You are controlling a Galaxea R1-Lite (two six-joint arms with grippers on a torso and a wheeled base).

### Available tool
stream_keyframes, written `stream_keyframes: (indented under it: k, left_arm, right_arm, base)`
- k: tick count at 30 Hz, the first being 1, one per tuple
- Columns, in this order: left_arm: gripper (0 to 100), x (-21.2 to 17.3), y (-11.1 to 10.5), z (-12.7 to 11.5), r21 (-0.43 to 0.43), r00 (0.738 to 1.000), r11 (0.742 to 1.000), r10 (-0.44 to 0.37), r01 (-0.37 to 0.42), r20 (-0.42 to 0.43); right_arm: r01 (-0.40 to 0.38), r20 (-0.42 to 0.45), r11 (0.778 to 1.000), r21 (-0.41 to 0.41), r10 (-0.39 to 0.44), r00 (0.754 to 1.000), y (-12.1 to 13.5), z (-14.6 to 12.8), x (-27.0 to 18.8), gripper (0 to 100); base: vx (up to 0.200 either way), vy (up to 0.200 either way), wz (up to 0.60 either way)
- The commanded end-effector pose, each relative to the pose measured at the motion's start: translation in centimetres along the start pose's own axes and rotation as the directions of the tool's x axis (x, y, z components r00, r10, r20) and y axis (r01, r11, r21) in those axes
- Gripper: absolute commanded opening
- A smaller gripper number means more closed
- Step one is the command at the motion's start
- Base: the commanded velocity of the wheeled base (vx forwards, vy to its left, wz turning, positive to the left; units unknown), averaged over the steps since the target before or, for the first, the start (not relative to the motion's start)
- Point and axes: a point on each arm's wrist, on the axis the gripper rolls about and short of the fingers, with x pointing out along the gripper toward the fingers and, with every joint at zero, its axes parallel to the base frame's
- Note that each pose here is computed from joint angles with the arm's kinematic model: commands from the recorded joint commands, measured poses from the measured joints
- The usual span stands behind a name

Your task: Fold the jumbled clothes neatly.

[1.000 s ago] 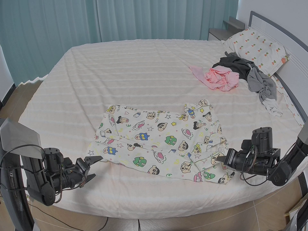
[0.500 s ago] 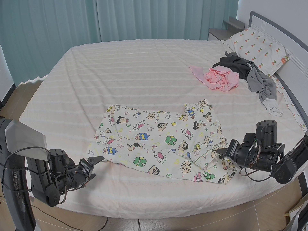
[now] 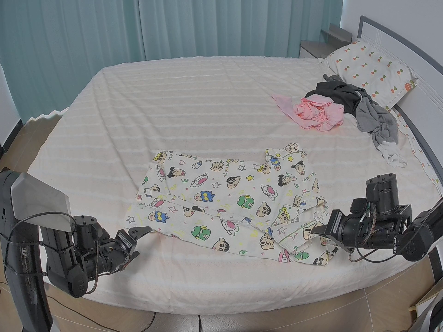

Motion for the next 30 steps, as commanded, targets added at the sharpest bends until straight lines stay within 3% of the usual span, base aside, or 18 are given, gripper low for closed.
stream_keyframes:
  k: [1, 7, 16, 17, 23, 30]
  left_arm:
    - [100, 0.0, 0.1, 0.0, 0.005, 1.0, 1.0, 0.003, -0.003, -0.002]
    - [100, 0.0, 0.1, 0.0, 0.005, 1.0, 1.0, 0.004, -0.004, 0.0]
    - [100, 0.0, 0.1, 0.0, 0.005, 1.0, 1.0, 0.004, -0.004, 0.0]
    - [100, 0.0, 0.1, 0.0, 0.005, 1.0, 1.0, 0.004, -0.004, 0.0]
    - [100, 0.0, 0.1, 0.0, 0.005, 1.0, 1.0, 0.004, -0.004, 0.0]
    - [100, 0.1, 0.1, -0.1, 0.005, 1.0, 1.0, 0.004, -0.004, -0.002]
  right_arm:
    - [0.012, -0.014, 1.0, -0.003, -0.012, 1.0, 0.3, 0.2, 0.2, 0]
    - [0.101, -0.083, 0.992, -0.078, -0.107, 0.991, -1.3, -0.3, 0.9, 0]
    - [0.183, -0.134, 0.978, -0.098, -0.195, 0.971, -3.7, -0.4, 2.7, 0]
    - [0.189, -0.137, 0.977, -0.1, -0.202, 0.97, -3.9, -0.4, 2.9, 100]
    - [0.218, -0.132, 0.967, -0.131, -0.235, 0.963, -5.1, 0.2, 2.8, 100]
    - [0.177, -0.082, 0.973, -0.147, -0.19, 0.978, -4.0, 0.8, 1.6, 100]
  base:
    - [0.0, 0.0, 0.0]
    - [0.0, 0.0, 0.0]
    - [0.0, 0.0, 0.0]
    - [0.0, 0.0, 0.0]
    - [0.0, 0.0, 0.0]
    - [0.0, 0.0, 0.0]
